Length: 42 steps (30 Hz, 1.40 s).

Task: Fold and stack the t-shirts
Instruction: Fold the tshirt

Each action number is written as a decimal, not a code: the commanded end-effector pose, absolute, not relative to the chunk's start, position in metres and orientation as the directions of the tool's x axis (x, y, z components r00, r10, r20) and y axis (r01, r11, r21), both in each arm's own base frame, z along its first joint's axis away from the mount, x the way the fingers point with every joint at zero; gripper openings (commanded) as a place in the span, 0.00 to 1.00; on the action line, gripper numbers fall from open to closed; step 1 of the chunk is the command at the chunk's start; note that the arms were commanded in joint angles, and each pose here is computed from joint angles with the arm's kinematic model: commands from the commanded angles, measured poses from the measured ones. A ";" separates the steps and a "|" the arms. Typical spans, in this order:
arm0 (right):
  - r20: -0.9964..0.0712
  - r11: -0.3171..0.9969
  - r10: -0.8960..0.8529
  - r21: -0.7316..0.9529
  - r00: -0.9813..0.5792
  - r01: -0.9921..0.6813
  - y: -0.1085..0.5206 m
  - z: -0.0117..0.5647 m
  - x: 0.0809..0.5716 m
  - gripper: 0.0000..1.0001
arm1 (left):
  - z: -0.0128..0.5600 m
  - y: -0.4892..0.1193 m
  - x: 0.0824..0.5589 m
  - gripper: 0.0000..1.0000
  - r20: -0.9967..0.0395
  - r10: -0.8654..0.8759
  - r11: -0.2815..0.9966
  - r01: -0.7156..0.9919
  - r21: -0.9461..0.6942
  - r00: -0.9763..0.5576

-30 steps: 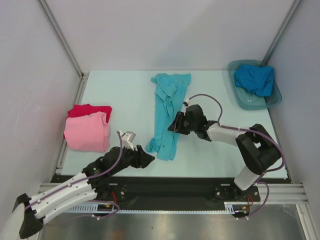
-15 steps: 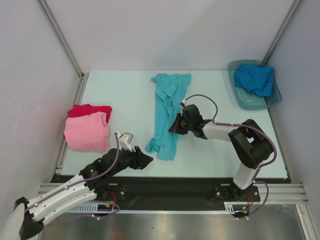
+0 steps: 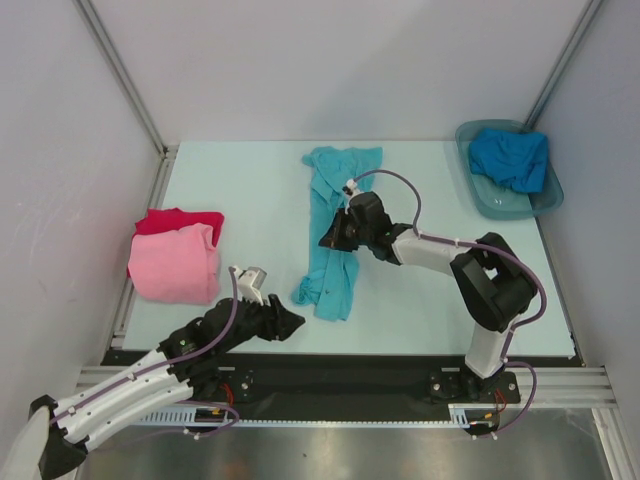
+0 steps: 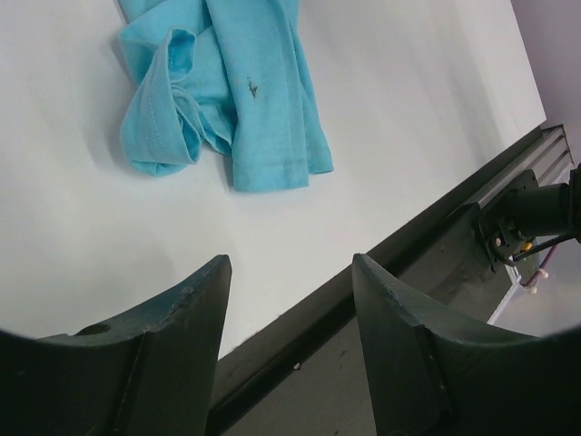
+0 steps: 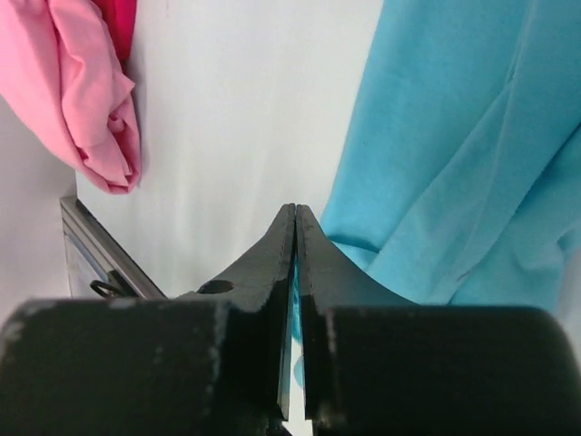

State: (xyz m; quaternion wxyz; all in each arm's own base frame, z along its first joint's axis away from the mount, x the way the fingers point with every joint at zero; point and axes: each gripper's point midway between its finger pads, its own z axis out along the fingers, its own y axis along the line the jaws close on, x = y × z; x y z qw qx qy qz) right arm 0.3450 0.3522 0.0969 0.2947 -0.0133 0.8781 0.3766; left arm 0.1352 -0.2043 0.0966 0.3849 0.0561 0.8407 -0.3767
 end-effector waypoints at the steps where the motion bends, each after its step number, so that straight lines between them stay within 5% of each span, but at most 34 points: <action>1: -0.552 0.728 0.175 0.630 -0.816 -0.270 0.352 0.101 0.345 0.06 | 0.099 -0.205 0.136 0.62 -0.690 -0.212 0.706 0.379 -0.598 -0.693; 2: -0.558 0.731 0.175 0.626 -0.811 -0.272 0.348 0.102 0.346 0.20 | 0.098 -0.205 0.137 0.61 -0.689 -0.212 0.708 0.377 -0.597 -0.693; 5: -0.546 0.743 0.181 0.621 -0.818 -0.250 0.336 0.092 0.342 0.30 | 0.096 -0.205 0.137 0.62 -0.687 -0.208 0.711 0.374 -0.595 -0.696; 13: -0.543 0.749 0.220 0.626 -0.810 -0.216 0.308 0.091 0.352 0.37 | 0.096 -0.208 0.137 0.62 -0.685 -0.207 0.707 0.377 -0.598 -0.699; 42: -0.534 0.744 0.233 0.636 -0.813 -0.205 0.295 0.098 0.387 0.30 | 0.100 -0.209 0.138 0.61 -0.689 -0.208 0.705 0.381 -0.598 -0.694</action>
